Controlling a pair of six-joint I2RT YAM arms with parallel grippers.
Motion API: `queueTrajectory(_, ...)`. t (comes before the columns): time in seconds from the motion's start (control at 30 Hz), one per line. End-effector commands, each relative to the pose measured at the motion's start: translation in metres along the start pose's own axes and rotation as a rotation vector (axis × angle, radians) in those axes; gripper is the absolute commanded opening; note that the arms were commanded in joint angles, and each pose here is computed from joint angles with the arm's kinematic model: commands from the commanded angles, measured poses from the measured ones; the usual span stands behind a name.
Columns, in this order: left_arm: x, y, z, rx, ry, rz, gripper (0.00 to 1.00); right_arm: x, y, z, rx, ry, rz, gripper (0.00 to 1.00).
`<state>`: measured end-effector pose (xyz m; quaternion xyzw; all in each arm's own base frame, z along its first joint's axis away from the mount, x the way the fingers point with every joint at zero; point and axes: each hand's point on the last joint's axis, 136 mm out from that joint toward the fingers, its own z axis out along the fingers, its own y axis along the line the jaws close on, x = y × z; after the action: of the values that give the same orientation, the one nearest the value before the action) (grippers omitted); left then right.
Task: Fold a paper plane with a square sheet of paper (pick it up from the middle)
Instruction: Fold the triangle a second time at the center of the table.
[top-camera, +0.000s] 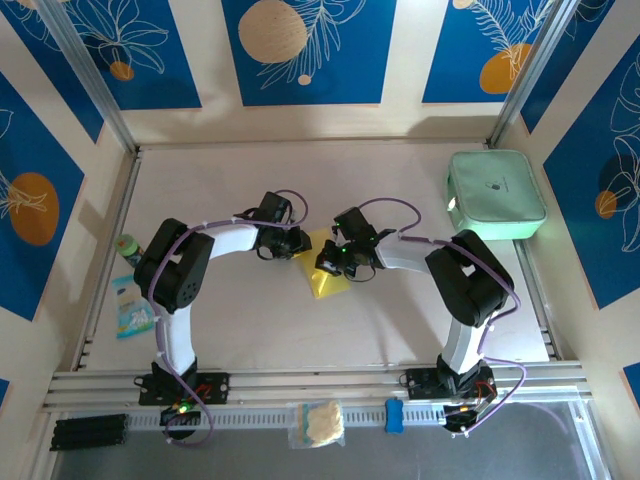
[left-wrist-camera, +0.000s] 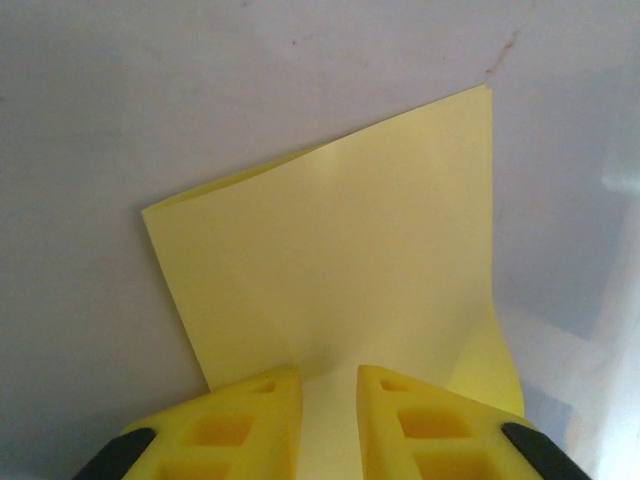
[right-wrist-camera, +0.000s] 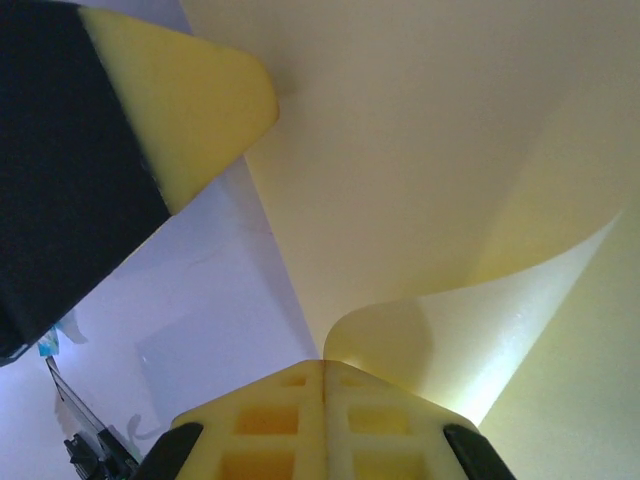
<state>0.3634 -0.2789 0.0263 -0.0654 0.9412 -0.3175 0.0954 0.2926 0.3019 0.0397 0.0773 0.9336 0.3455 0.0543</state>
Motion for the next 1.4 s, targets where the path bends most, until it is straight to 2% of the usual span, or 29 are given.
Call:
queueTrajectory(0.0,0.008,0.019,0.006,-0.053,0.034,-0.018,0.23,-0.004,0.006,0.005,0.0,-0.005,0.006,0.0)
queueTrajectory(1.13,0.01,0.02,0.006,-0.059,0.042,-0.02,0.23,-0.008,-0.014,0.017,0.083,-0.006,0.038,0.0)
queueTrajectory(1.37,0.01,0.02,0.005,-0.058,0.043,-0.019,0.23,-0.007,-0.01,0.02,0.056,0.008,0.032,0.0)
